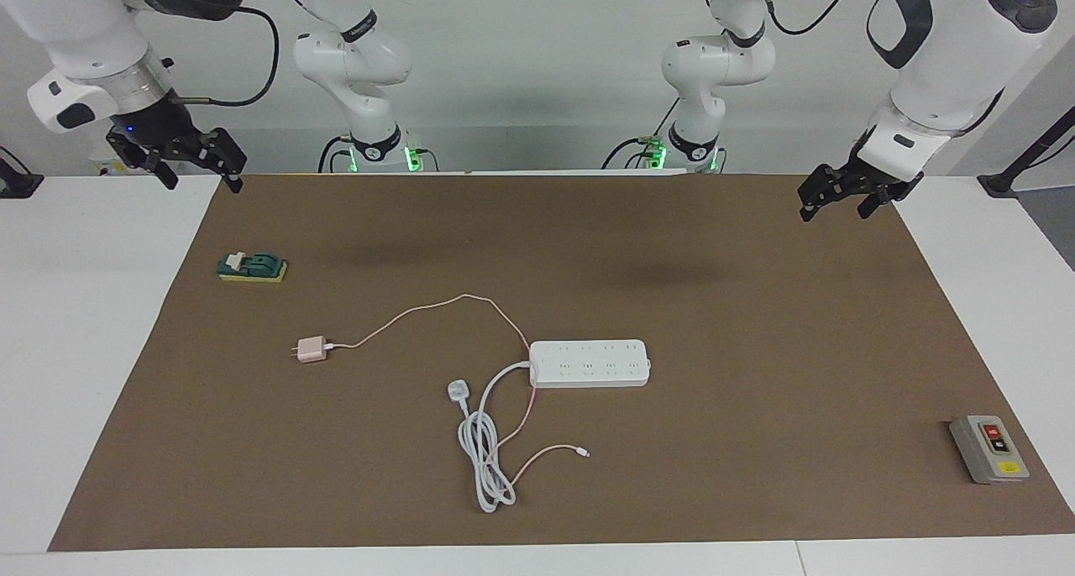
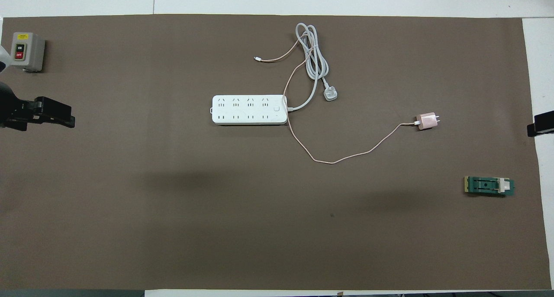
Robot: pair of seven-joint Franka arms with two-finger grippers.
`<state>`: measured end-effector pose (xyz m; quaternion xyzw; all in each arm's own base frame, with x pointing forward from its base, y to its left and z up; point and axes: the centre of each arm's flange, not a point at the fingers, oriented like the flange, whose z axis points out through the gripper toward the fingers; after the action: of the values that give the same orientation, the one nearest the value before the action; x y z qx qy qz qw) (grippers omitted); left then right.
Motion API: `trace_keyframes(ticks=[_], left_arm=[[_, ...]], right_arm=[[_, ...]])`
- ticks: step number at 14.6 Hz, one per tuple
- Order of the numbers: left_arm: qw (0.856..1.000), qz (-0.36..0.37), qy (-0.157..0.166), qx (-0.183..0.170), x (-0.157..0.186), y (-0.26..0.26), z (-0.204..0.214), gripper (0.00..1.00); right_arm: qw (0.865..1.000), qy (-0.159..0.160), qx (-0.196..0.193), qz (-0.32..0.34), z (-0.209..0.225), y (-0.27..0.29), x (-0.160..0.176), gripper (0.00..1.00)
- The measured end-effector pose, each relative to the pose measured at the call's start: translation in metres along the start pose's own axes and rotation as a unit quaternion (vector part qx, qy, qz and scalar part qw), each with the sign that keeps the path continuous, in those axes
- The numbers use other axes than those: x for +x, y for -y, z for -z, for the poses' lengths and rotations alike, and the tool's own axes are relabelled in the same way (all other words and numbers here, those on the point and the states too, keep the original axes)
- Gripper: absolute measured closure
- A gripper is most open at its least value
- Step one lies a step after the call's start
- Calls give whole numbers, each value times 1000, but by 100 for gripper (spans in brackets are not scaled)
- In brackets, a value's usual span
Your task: Plug charger into power strip
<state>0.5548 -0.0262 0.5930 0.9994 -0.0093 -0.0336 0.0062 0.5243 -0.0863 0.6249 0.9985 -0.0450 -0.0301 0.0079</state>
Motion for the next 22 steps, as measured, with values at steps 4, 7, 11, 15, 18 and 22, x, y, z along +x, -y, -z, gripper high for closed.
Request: trace_keyframes(ticks=[4,7,11,15,18,22], left_arm=[[1000,0,0,0,0,0,0,0],[1000,0,0,0,0,0,0,0],[1000,0,0,0,0,0,0,0],[1000,0,0,0,0,0,0,0],[1000,0,0,0,0,0,0,0],[1000,0,0,0,0,0,0,0]], right_arm=[[1000,0,0,0,0,0,0,0],[1000,0,0,0,0,0,0,0],[1000,0,0,-2,0,-3,0,0],[1000,3,4,-13,-3,-13,-1,0],[1000,9,13,-26,-11,-26,0,0],[999,32,16,-38,-38,-34,14,0]])
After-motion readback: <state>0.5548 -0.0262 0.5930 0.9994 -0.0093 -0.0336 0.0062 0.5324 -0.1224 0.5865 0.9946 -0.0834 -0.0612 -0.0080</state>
